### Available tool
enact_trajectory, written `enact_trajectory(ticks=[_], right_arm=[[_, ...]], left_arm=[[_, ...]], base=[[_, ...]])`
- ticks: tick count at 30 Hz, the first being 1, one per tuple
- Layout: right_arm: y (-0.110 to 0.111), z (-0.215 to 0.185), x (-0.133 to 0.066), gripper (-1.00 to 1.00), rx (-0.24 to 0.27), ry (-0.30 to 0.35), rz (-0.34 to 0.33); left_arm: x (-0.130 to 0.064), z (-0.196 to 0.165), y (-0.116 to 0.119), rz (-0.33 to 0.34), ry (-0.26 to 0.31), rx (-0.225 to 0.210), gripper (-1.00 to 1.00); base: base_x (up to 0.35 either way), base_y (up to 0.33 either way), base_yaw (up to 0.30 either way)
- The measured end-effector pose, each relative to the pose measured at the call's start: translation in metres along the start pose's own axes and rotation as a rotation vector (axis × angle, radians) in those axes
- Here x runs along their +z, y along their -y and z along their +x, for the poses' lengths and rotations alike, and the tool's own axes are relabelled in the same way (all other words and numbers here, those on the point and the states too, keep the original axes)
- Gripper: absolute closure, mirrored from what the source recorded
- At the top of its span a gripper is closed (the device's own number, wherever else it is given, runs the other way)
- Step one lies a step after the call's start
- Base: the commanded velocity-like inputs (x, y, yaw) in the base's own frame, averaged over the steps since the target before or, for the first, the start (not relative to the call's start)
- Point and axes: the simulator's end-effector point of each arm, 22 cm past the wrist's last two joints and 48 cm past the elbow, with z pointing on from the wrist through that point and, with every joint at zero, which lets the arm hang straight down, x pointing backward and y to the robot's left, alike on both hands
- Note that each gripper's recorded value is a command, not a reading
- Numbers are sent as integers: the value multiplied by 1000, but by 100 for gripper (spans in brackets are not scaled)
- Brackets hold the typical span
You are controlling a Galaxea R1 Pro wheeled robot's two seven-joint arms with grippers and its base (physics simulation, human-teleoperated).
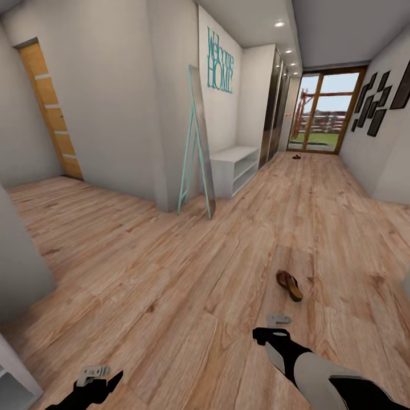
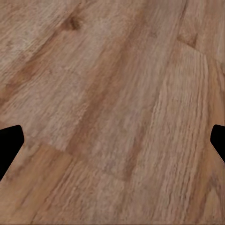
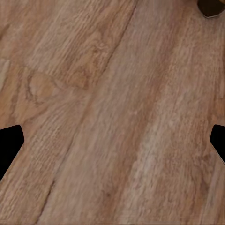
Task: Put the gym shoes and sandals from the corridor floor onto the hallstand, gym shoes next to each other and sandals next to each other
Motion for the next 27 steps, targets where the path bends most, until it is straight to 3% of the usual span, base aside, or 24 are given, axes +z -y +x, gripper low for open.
enact_trajectory(ticks=[5, 9, 12, 16, 27], right_arm=[[-1, -4, 0, -100, -1, 18, -1], [-1, -10, -1, -100, 16, 99, -1], [-1, -21, -6, -100, 42, 217, -3], [-1, -34, -12, -100, 62, 309, -3], [0, -39, -15, -100, 78, 343, -1]], left_arm=[[0, 0, 0, 0, 0, 0, -100], [0, -1, 0, 0, 4, 3, -100], [0, -5, 0, 0, 22, 15, -100], [0, -3, 1, -2, 30, 18, -100], [0, 1, 2, -5, 27, 13, -100]], base=[[349, 0, 0], [349, 0, 0], [349, 0, 0], [349, 0, 0], [349, 0, 0]])
